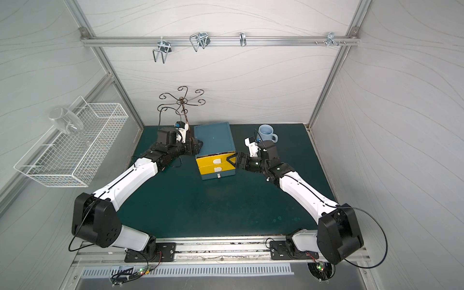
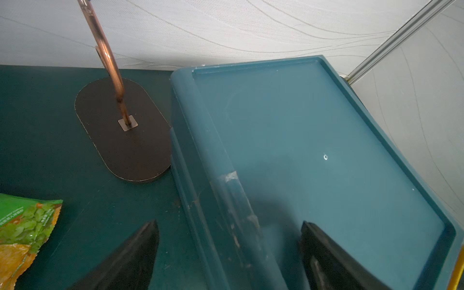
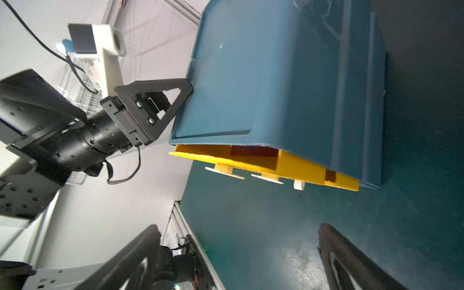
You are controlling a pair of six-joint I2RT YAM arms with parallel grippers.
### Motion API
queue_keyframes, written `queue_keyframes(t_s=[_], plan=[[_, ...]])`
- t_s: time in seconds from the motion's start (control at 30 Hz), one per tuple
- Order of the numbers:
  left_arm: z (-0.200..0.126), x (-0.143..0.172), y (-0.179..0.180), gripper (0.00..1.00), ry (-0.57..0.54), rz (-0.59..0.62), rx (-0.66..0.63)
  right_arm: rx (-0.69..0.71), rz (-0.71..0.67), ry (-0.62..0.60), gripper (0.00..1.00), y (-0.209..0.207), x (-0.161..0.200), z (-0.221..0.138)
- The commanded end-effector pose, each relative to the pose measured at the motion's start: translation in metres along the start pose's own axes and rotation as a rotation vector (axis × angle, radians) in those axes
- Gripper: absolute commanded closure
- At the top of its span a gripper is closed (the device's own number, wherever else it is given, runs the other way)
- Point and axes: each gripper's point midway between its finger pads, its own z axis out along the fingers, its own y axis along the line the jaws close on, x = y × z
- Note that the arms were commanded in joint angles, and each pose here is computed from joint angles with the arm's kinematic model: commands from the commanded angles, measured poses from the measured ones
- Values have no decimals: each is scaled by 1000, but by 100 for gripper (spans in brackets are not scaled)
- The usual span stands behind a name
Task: Take the postcards out of the drawer
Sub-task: Open the drawer in the storage box.
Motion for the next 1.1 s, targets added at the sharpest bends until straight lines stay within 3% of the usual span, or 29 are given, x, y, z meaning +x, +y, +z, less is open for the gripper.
queue_keyframes(t_s=[0.0,0.37,0.9,1.07], plan=[[13,19,11,8,78,-27,-56,-53,92,18,2,7,5,9],[17,27,8,9,96,-70,-36,-106,261,53,5,5,22,33],[20,39,9,9,118,-91,-30,-198,487,-63,14,0,21,56],[19,40,8,9,120,-90,-22,-229,479,-141,16,3,18,56]])
